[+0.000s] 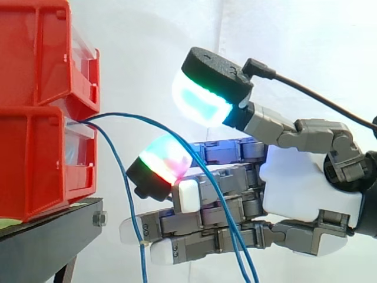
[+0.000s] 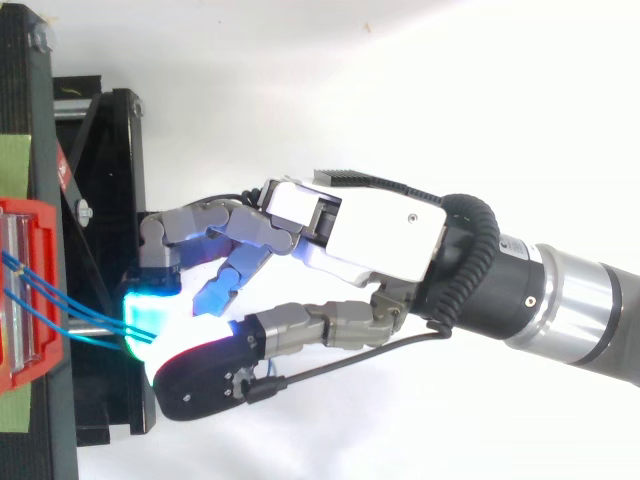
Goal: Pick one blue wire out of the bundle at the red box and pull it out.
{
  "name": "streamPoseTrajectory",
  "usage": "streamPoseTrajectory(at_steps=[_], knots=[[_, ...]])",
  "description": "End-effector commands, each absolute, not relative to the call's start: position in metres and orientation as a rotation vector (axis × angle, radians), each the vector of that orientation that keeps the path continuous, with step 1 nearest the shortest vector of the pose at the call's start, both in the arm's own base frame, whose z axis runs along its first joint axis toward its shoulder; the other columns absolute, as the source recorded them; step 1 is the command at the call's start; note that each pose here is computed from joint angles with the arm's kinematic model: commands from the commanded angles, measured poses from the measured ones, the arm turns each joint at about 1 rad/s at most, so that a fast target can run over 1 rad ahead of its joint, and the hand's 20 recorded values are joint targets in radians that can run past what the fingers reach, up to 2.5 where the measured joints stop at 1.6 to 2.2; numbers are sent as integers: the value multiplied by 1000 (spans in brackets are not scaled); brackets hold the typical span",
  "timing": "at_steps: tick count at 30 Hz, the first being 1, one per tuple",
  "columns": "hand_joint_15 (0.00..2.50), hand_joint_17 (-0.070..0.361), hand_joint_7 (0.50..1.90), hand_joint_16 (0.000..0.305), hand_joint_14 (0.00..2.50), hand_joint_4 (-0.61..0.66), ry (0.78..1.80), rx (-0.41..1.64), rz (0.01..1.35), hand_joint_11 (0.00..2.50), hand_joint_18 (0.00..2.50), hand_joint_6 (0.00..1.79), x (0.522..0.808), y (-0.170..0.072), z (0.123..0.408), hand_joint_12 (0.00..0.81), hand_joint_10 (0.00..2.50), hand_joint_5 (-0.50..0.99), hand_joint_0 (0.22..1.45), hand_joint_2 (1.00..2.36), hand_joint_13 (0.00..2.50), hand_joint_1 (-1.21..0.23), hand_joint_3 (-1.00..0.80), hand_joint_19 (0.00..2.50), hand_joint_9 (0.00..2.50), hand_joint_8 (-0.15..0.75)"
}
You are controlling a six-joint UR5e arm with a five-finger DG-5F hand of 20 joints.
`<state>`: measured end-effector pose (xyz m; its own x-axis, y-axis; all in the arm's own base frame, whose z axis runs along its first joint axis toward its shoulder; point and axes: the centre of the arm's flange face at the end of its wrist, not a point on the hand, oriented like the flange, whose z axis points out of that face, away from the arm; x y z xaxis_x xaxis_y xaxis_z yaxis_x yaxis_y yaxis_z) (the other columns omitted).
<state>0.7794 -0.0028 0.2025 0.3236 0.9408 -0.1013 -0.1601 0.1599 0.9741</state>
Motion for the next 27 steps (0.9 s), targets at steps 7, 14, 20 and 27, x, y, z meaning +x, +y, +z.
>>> streamPoseTrajectory(at_steps=[7, 14, 20, 27], knots=[[356, 110, 1300, 49, 17, 126, 903, 1115, 963, 728, 496, 800, 780, -3, 203, 328, 27, -91, 580, 1004, 638, -813, -443, 339, 1145, 222], [350, 109, 1238, 49, 15, 28, 903, 1115, 965, 718, 502, 816, 780, -3, 203, 324, 27, -120, 599, 1015, 626, -850, -262, 339, 1085, 205], [319, 107, 1343, 47, 14, 155, 900, 1118, 970, 472, 472, 504, 780, -3, 203, 304, 18, -30, 583, 1015, 607, -732, -264, 356, 1084, 146], [317, 105, 1172, 47, 15, 190, 898, 1119, 968, 491, 468, 505, 779, -4, 203, 303, 19, -38, 612, 1013, 609, -714, -304, 366, 1091, 159]])
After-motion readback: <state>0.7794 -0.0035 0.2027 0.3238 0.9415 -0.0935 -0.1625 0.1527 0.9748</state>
